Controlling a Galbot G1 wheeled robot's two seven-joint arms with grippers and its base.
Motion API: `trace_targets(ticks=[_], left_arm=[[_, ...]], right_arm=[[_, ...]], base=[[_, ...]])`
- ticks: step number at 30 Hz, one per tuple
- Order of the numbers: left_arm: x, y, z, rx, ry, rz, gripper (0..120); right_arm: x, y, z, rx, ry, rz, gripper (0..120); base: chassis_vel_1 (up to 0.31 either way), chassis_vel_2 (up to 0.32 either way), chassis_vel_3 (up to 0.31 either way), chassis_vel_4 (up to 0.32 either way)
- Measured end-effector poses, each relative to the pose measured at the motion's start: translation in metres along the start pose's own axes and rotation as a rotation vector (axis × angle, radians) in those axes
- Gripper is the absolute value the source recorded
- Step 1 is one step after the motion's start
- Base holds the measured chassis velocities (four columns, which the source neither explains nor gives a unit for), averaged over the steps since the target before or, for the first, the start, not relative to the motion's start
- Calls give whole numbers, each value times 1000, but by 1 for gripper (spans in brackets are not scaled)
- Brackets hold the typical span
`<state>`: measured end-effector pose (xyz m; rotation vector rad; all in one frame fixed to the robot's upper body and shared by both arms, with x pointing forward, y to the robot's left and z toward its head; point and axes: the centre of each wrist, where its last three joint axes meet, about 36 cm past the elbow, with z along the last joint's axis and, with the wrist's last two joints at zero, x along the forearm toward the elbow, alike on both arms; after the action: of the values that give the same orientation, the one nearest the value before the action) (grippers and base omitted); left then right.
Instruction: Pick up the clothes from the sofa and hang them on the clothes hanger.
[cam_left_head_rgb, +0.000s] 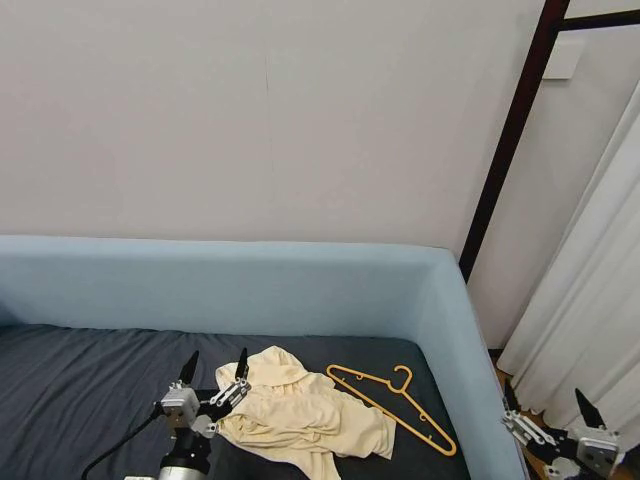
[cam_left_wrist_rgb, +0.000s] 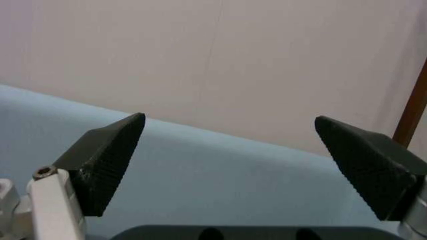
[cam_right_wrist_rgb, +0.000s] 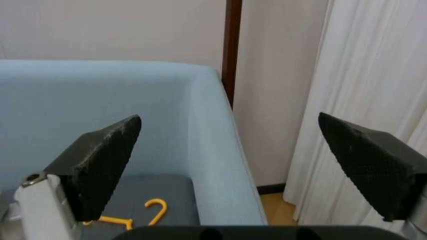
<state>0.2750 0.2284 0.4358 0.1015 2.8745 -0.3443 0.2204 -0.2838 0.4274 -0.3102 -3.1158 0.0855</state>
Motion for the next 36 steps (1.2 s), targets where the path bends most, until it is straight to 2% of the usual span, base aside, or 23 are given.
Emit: trace_targets(ticks=[4,8,13,30,34,36], left_arm=[[1,0,-3,-1,2,-1,100],[6,1,20,-4,53,-17,100],[6,0,28,-4,64,-20,100],[13,4,19,-20,34,-27,100],[15,4,15,-34,17,-29,100],[18,4,15,-44,12,-44,100]], right_arm=[[-1,0,3,1,-2,0,100],[0,4,-7,22,-93,-20,100],[2,4,-11,38,-155,-38,100],[1,5,-1,4,-129,-60,100],[-2,4,-15,-60,-109,-101,100],[-7,4,-26,-141,-59,-148,100]], base=[[0,0,0,0],[0,0,0,0],[0,0,0,0],[0,0,0,0],[0,0,0,0],[0,0,0,0]])
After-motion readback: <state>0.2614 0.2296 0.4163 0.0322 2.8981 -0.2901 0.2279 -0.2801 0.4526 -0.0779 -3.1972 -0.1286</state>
